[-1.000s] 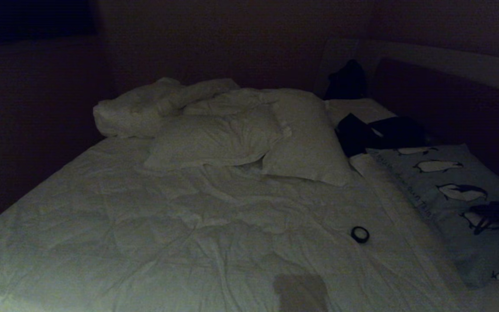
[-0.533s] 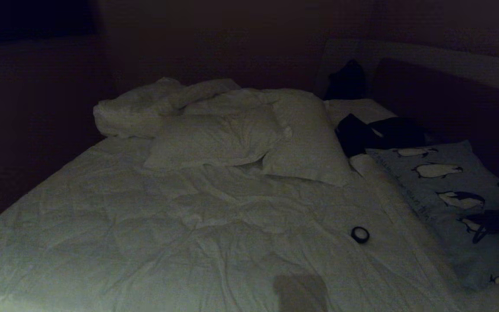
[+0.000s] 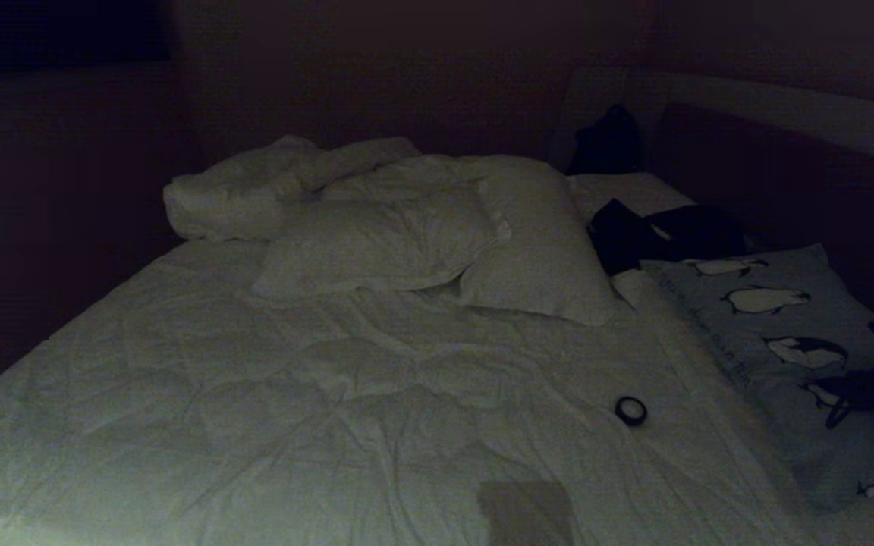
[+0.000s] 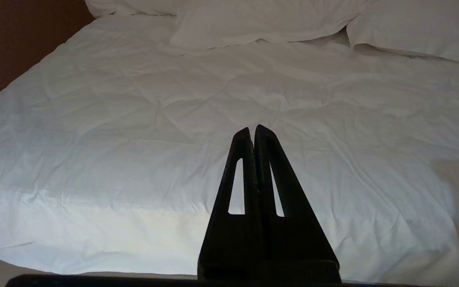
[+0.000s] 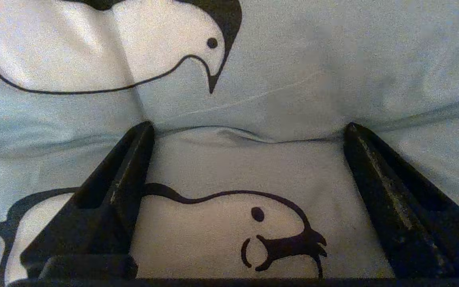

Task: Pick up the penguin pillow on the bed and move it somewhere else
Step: Pick up the pillow

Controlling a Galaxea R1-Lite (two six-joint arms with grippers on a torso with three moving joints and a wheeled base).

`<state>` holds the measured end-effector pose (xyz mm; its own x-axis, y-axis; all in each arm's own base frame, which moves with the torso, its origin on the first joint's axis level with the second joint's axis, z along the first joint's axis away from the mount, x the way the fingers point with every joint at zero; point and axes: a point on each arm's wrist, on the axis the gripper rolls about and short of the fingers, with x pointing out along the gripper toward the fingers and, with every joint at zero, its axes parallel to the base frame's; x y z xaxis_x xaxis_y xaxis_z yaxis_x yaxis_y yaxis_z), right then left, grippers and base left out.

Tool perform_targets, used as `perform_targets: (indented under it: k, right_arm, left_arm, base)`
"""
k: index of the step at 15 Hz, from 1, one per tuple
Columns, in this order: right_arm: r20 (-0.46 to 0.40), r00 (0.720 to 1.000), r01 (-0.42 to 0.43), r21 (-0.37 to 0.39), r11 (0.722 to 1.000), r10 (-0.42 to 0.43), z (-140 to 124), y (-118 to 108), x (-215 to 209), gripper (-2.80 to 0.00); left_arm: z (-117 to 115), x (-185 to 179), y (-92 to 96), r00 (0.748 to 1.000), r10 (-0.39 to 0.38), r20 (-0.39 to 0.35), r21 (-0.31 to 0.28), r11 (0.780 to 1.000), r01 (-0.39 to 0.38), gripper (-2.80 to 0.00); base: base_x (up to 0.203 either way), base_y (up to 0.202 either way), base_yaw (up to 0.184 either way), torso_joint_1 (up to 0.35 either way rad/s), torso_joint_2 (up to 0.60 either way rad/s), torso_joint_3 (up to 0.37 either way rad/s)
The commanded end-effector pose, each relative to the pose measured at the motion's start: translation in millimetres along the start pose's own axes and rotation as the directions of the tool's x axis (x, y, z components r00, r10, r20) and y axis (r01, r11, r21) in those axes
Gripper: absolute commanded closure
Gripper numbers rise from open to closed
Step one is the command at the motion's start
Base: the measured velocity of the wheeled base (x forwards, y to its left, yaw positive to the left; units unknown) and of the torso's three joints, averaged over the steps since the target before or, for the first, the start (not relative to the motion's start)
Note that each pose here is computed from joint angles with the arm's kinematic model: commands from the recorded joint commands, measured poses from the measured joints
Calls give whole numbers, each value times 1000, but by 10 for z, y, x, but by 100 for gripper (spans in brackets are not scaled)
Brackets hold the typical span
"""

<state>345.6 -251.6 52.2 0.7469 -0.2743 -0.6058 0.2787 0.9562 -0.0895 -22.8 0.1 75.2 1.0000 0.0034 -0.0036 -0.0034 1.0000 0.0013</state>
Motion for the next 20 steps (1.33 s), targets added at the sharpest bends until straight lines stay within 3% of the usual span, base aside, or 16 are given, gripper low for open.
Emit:
perform_targets:
  k: [1, 2, 3, 4, 13, 20]
  right_arm:
    - [1, 1000, -1, -2, 1000, 1, -3, 0, 6, -280]
    - [1, 1000, -1, -1, 1000, 1, -3, 0, 6, -280]
    - [4, 1000, 1, 0, 1000, -1, 6, -3, 6, -34]
    - [4, 1000, 2, 0, 1000, -2, 9, -3, 3, 0]
    - [61, 998, 11, -5, 1000, -11, 190, -5, -206, 0]
    - [125, 992, 3, 89, 996, -15, 386, 32, -427, 0]
  left_arm:
    - [-5, 1, 0, 1000, 1, -2, 0, 1000, -1, 0]
    - [-4, 1, 0, 1000, 1, -1, -1, 1000, -1, 0]
    - [-4, 1, 0, 1000, 1, -1, -1, 1000, -1, 0]
    - [-4, 1, 0, 1000, 0, -1, 0, 1000, 0, 0]
    - [-4, 1, 0, 1000, 1, -1, 0, 1000, -1, 0]
    - [-4, 1, 0, 1000, 1, -1, 0, 1000, -1, 0]
  base:
    - [0, 0, 0, 0, 0, 0]
    - [0, 0, 0, 0, 0, 0]
    - [0, 0, 0, 0, 0, 0]
    - [0, 0, 0, 0, 0, 0]
    - [0, 0, 0, 0, 0, 0]
    - [0, 0, 0, 0, 0, 0]
